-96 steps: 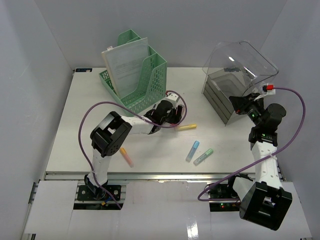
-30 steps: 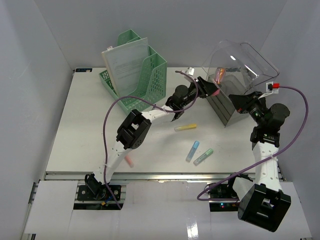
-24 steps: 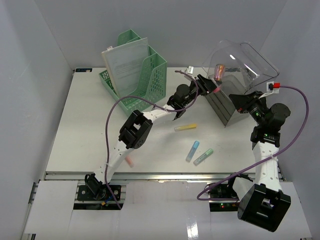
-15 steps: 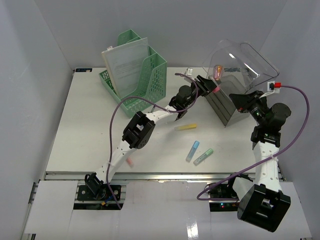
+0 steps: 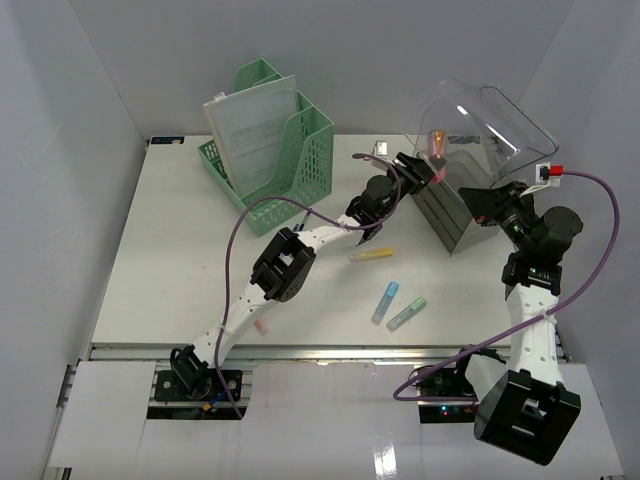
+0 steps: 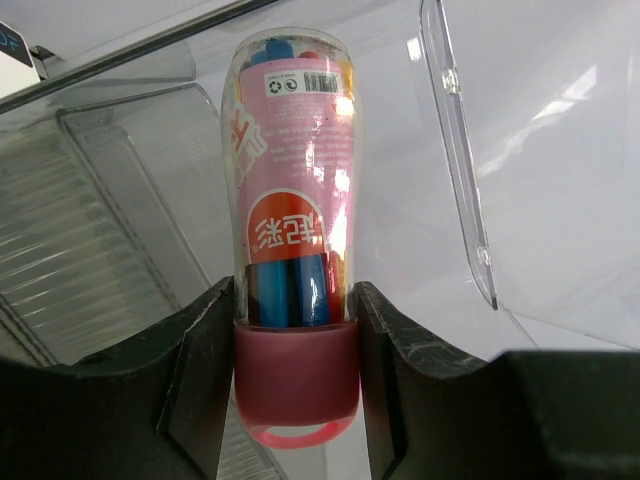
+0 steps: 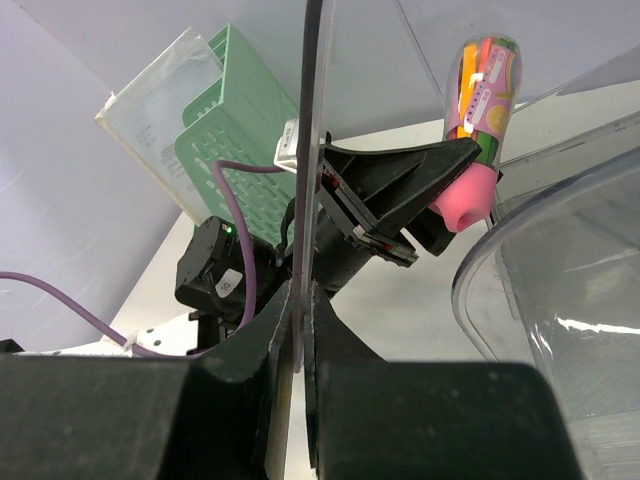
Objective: Organize the desk
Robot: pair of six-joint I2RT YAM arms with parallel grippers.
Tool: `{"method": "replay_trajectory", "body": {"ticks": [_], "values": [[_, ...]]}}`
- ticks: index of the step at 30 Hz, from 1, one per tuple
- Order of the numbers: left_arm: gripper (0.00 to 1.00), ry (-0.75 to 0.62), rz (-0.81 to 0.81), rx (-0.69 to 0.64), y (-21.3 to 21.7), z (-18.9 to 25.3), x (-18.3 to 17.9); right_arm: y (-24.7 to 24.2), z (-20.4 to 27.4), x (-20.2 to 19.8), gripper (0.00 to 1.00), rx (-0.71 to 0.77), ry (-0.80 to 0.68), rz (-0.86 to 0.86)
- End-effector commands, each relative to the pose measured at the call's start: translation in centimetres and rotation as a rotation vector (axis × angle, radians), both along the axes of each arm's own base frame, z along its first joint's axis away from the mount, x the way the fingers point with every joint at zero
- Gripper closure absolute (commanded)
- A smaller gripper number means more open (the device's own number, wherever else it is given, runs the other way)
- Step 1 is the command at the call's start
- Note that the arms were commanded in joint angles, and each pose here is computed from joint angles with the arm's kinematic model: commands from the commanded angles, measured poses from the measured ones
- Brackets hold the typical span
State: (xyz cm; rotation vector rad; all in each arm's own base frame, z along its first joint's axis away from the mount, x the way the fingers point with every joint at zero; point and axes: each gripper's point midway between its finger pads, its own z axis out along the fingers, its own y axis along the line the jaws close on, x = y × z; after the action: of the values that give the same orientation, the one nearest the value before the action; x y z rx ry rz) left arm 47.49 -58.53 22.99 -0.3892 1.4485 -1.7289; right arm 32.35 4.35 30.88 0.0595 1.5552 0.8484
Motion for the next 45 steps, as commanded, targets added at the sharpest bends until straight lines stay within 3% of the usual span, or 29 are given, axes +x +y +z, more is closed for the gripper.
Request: {"method": "replay_trajectory", "body": {"ticks": [1, 6, 10, 17, 20, 30, 37, 45], "values": [[0.91, -0.051, 0.061, -0.077, 0.4, 6.3, -0.5, 0.4, 5.6, -1.1, 0.92, -0.075, -0.187, 0.009], [0.89, -0.037, 0.082, -0.035, 0.3, 5.8, -0.3, 0.4, 5.6, -1.2, 0.92, -0.072, -0.187, 0.009], [0.75, -0.019, 0.090, -0.004, 0.1, 5.4, -0.3, 0.4, 5.6, -1.2, 0.92, -0.072, -0.187, 0.009], [0.31, -0.015, 0.087, 0.022, -0.4, 5.5, -0.5, 0.3, 5.6, -1.2, 0.92, -0.073, -0.189, 0.002], [0.24, -0.033, 0.089, 0.027, -0.4, 6.1, -0.7, 0.3, 5.6, -1.2, 0.92, -0.073, -0.188, 0.000], [0.24, -0.045, 0.076, 0.033, -0.5, 6.5, -1.1, 0.2, 5.7, -1.3, 0.92, -0.076, -0.191, -0.006], [0.52, -0.104, 0.084, 0.134, 0.9, 5.5, -2.5, 0.2, 5.8, -1.4, 0.92, -0.081, -0.193, -0.007], [0.52, -0.183, 0.153, 0.151, 6.2, 7.2, -5.8, 0.1, 5.8, -1.4, 0.92, -0.091, -0.195, -0.013]]}}
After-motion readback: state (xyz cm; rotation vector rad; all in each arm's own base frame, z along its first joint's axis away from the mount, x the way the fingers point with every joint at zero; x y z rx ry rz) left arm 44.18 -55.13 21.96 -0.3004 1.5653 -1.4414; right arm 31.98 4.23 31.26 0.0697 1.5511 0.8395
